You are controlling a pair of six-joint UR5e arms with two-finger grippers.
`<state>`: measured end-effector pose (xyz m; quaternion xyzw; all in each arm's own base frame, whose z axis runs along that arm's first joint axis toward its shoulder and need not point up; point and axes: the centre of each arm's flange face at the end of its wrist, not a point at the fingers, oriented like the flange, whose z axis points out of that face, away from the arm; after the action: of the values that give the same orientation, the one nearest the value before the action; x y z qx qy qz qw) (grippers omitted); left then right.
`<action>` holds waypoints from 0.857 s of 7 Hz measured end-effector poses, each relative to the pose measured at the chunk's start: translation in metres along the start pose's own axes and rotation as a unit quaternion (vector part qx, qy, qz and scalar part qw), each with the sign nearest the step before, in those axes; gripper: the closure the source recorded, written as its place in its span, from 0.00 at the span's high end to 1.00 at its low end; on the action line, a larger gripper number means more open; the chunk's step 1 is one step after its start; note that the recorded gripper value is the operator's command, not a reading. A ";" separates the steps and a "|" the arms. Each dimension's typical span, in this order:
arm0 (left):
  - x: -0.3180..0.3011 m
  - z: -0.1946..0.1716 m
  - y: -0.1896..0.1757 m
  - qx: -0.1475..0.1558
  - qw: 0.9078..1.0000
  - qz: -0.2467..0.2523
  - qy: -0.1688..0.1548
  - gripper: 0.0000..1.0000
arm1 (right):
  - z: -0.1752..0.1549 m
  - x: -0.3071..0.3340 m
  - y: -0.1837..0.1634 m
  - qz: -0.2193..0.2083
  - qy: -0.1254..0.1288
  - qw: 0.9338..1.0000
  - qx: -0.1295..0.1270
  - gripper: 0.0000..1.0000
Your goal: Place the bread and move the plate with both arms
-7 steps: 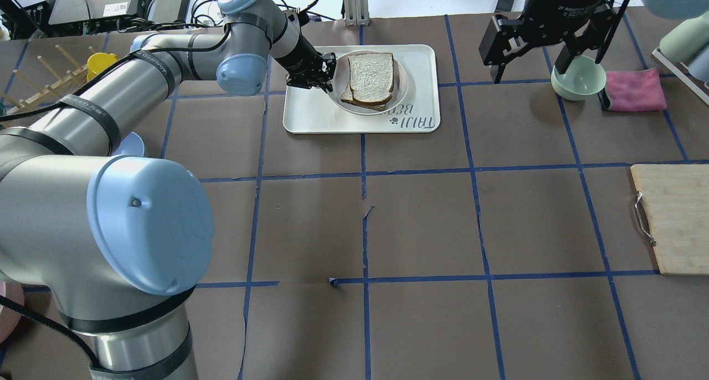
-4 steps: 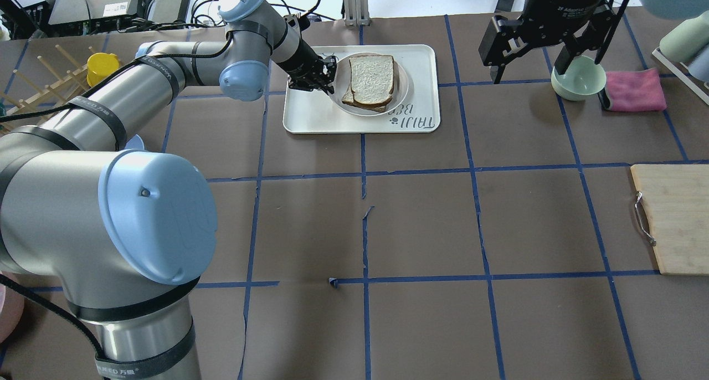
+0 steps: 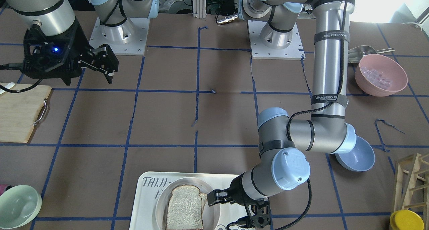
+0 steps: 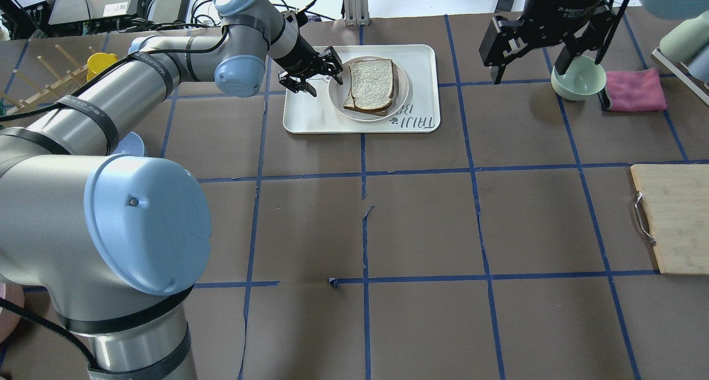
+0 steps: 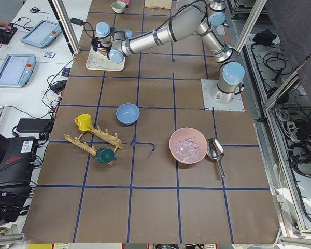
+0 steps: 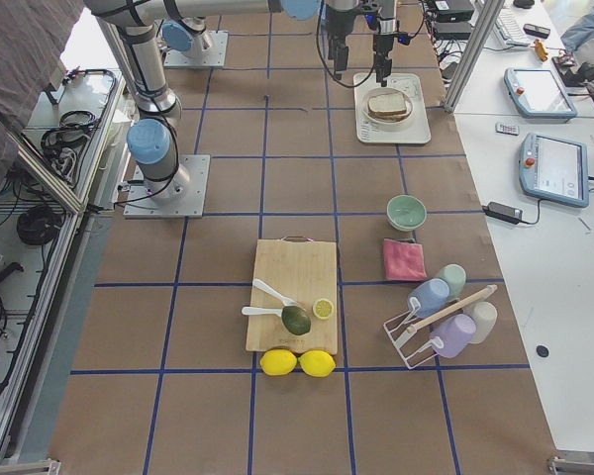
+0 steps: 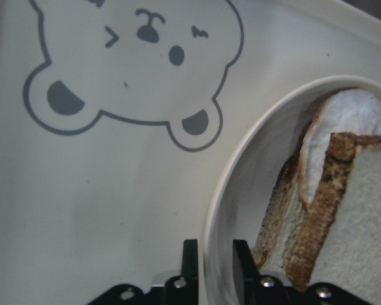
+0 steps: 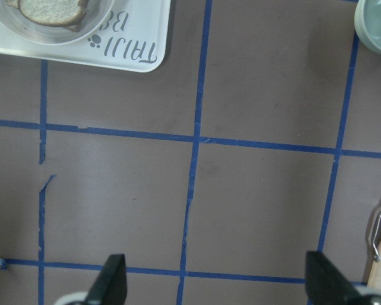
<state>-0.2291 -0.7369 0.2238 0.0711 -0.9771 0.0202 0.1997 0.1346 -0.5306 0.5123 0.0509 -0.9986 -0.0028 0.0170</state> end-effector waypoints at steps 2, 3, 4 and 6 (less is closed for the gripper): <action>0.003 -0.062 0.019 -0.020 0.998 -0.006 -0.062 1.00 | 0.000 0.000 0.000 -0.001 0.000 1.000 0.000 1.00; 0.002 -0.102 0.032 -0.031 0.996 0.000 -0.080 1.00 | 0.000 0.000 0.000 -0.001 0.000 1.000 0.000 1.00; -0.004 -0.142 0.044 -0.038 0.995 0.002 -0.088 1.00 | -0.001 0.000 0.001 0.000 0.000 1.000 0.001 1.00; -0.024 -0.198 0.077 -0.039 0.992 -0.002 -0.118 1.00 | -0.004 -0.004 0.002 0.003 -0.008 1.000 0.007 1.00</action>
<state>-0.1421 -0.6442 0.3952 0.0665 -0.9937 -0.0271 0.0861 0.1383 -0.5287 0.5163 0.0485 -0.9988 0.0036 0.0086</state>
